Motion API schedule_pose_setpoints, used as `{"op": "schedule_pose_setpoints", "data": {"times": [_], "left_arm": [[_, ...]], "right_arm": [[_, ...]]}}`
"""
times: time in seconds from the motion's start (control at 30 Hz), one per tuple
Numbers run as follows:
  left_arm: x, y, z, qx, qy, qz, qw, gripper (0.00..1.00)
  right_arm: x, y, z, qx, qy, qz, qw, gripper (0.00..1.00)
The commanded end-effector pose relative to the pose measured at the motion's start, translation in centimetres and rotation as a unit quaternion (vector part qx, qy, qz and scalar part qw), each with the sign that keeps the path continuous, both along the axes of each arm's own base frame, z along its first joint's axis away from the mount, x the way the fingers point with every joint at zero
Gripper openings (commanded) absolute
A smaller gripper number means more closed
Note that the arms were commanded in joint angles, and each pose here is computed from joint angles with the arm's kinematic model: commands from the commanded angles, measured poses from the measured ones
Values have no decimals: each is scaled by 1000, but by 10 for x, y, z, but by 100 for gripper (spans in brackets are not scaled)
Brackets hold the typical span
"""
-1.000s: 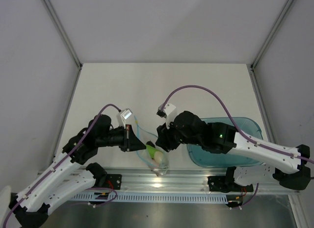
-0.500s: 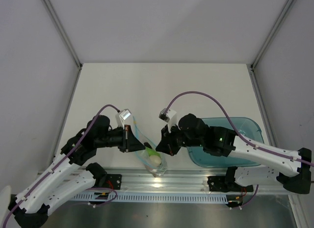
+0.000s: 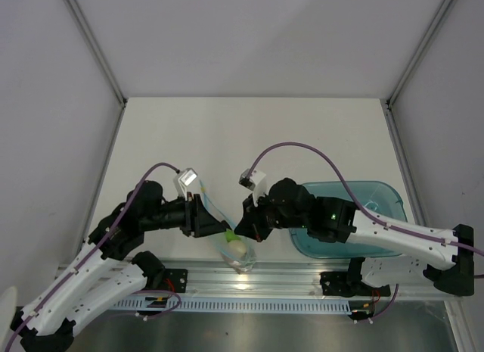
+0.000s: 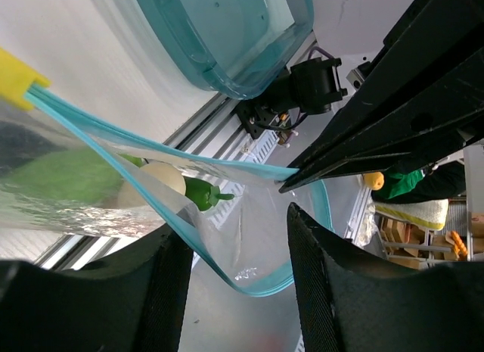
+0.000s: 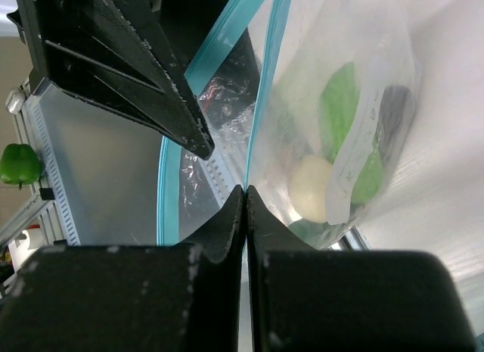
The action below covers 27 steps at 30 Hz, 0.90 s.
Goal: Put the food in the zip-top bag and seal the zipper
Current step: Zip the zipper food storage bag at the center of the board.
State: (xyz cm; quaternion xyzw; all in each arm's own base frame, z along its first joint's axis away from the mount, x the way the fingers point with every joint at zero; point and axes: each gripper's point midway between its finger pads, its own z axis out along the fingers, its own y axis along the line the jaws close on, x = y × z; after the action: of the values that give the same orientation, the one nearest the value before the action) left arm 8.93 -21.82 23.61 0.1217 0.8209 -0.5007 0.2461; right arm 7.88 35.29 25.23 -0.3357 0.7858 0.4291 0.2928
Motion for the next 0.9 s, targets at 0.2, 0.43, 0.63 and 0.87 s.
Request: {"op": "schedule_pose_setpoints", "data": {"times": [0.2,0.43,0.63,0.87], "left_arm": [[8,-7,10,-38,15,30,999,56],[17,-6,9,-51,36,69,996,56],[20,-7,-4,-32,64,79,994,54],[22,-4,-11,-20,70,92,993,52]], "right_arm": [[-5,18,9,18,-14,1,1000,0],[-8,24,5,1,-29,2,1000,0],[-10,27,10,-1,-54,-7,999,0],[-9,35,15,-11,-86,-23,996,0]]}}
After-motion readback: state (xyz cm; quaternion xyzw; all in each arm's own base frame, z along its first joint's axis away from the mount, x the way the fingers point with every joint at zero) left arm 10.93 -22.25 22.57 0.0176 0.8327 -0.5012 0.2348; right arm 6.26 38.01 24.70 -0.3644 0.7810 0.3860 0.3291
